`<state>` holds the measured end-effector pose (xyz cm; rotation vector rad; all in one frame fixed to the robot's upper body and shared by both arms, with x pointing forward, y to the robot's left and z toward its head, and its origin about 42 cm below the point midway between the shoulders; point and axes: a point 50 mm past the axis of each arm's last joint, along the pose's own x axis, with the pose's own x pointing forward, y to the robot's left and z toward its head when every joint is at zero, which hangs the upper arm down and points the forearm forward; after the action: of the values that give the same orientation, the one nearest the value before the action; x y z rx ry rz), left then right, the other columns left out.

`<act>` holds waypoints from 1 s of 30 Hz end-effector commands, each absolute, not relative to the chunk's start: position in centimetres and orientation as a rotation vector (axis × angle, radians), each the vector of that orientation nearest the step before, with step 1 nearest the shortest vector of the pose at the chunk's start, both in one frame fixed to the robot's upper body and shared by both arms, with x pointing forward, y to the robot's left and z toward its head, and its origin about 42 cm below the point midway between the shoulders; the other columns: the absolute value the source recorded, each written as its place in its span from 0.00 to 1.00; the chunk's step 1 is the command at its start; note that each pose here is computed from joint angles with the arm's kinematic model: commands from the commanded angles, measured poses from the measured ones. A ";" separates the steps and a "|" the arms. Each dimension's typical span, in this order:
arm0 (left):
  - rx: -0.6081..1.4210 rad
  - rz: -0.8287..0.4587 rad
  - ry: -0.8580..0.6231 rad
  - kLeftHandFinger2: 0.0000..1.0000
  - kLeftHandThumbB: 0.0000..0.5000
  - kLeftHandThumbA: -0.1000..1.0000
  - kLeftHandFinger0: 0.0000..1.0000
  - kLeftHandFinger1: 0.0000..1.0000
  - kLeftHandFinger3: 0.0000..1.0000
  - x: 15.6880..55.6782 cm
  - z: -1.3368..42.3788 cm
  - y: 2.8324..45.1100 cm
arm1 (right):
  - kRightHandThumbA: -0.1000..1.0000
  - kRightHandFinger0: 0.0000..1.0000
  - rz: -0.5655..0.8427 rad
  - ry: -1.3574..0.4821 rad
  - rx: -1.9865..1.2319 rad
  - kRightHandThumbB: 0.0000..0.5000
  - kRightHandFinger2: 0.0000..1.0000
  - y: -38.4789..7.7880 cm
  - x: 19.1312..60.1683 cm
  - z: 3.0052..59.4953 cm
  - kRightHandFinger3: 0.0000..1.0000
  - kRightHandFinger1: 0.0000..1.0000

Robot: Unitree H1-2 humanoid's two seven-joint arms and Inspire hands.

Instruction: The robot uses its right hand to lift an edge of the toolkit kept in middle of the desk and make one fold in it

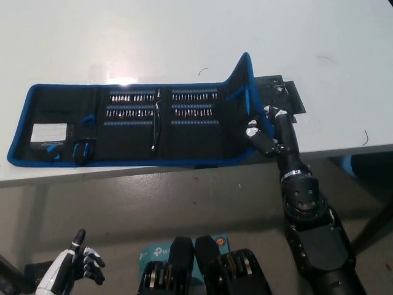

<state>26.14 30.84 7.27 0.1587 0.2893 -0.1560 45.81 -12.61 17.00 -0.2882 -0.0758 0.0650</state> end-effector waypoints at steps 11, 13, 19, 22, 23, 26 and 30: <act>0.202 -0.202 0.274 0.29 1.00 1.00 0.41 0.36 0.33 26.6 8.2 31.3 | 0.01 0.00 0.489 -0.304 -1.160 0.53 0.41 -2.6 47.3 24.6 0.38 0.21; 0.204 -0.206 0.270 0.29 1.00 1.00 0.41 0.35 0.31 26.8 8.4 31.2 | 0.00 0.00 0.526 -0.346 -1.230 0.62 0.32 -0.7 46.6 24.1 0.40 0.14; 0.214 -0.224 0.267 0.27 1.00 1.00 0.44 0.35 0.32 27.0 8.5 31.1 | 0.00 0.00 0.581 -0.364 -1.347 0.61 0.26 1.4 45.2 21.6 0.41 0.08; 0.213 -0.237 0.265 0.27 1.00 1.00 0.43 0.35 0.32 27.1 8.5 31.0 | 0.00 0.00 0.594 -0.354 -1.400 0.63 0.26 1.9 44.8 20.2 0.44 0.07; 0.214 -0.240 0.269 0.27 1.00 1.00 0.41 0.34 0.31 27.1 8.5 31.0 | 0.00 0.00 0.598 -0.348 -1.412 0.63 0.26 1.9 44.6 19.8 0.44 0.07; 0.216 -0.242 0.269 0.26 1.00 1.00 0.39 0.33 0.30 27.2 8.4 30.9 | 0.00 0.00 0.615 -0.321 -1.439 0.61 0.21 1.6 44.5 18.8 0.42 0.03; 0.222 -0.242 0.269 0.27 1.00 1.00 0.37 0.33 0.29 27.1 8.6 30.9 | 0.00 0.03 0.644 -0.261 -1.526 0.50 0.44 0.4 44.4 16.5 0.69 0.20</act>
<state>26.76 30.26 7.51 0.1803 0.2980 -0.2158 45.46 -0.26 19.41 -1.4108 -0.3377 0.5206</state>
